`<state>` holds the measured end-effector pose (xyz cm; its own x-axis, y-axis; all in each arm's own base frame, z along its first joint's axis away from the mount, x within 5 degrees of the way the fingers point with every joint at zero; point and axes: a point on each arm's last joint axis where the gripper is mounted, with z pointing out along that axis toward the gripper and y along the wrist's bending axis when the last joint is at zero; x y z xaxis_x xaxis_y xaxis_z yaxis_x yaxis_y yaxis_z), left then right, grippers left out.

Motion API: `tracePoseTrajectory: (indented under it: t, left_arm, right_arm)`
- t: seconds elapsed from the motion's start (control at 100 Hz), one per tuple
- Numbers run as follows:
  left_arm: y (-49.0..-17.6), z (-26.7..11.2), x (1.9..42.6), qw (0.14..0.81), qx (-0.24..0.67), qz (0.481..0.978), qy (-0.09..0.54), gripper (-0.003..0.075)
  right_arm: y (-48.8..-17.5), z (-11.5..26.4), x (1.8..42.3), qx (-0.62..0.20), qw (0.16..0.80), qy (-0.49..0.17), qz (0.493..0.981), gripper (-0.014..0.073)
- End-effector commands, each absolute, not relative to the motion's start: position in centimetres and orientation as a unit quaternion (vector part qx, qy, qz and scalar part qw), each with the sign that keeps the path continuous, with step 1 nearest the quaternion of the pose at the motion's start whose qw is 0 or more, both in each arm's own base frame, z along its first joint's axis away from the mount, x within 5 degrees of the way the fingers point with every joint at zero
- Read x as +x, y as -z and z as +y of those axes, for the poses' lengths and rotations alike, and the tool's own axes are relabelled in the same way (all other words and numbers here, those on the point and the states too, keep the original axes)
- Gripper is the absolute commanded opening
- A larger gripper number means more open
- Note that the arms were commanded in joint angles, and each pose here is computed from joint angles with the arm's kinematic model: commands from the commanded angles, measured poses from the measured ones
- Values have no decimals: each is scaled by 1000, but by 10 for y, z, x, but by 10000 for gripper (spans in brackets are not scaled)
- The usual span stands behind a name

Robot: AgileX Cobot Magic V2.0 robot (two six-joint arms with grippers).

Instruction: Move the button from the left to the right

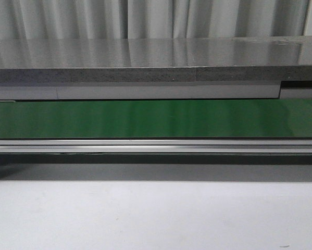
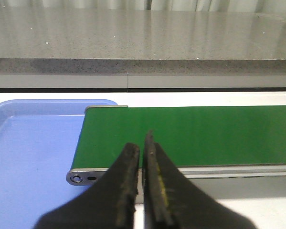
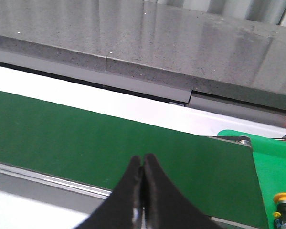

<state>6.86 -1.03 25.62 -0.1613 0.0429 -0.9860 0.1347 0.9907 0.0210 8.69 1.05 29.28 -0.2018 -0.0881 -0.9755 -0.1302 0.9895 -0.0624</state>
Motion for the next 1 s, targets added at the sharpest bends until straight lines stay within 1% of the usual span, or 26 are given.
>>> tracePoseTrajectory:
  t: [0.0,0.18,0.38,0.6,0.84,0.99]
  left_arm:
    - [-272,-10,70,682,49,729,41,5]
    - [-272,-10,70,682,49,729,41,5]
    - [-272,-10,70,682,49,729,41,5]
    - [-272,-10,70,682,49,729,41,5]
    - [-272,-10,70,682,49,729,41,5]
    - [-272,-10,70,682,49,729,41,5]
  right_arm:
    - [-303,7,87,-50,672,-4,739,-67]
    - [-280,4,77,-24,685,-12,728,-67]
    - [-251,2,65,-12,716,-15,698,-67]
    - [-222,2,59,-13,716,-15,698,-67]
    - [-204,2,56,-14,730,-17,683,-67]
    - [-205,2,55,-14,737,-17,675,-67]
